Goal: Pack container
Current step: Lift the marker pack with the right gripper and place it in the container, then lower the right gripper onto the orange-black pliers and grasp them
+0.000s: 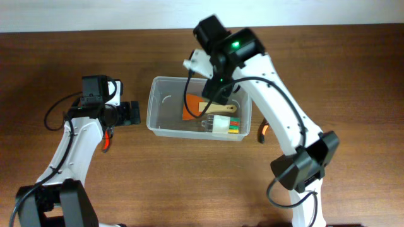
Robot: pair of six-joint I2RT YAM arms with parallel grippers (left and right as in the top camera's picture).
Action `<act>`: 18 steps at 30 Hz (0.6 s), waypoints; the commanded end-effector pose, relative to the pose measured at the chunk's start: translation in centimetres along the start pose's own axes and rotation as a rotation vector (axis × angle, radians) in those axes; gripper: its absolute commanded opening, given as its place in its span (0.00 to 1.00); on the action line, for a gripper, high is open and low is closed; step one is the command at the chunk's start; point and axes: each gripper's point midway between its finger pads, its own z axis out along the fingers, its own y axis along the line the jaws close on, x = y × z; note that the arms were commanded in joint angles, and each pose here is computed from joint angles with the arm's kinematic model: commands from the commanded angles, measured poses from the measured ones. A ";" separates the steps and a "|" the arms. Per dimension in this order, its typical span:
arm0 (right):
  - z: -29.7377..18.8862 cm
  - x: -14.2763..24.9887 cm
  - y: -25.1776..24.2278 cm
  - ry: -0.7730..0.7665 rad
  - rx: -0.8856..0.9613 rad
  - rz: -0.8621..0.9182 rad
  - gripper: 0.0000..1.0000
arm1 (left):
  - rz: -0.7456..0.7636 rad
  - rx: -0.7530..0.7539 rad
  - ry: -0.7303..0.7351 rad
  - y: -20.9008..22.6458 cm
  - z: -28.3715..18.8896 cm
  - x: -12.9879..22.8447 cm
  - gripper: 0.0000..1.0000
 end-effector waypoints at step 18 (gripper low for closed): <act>7.3 21.6 -7.1 0.386 -0.107 1.182 0.96 | 0.012 -0.004 -0.013 0.1 -0.1 -0.6 0.99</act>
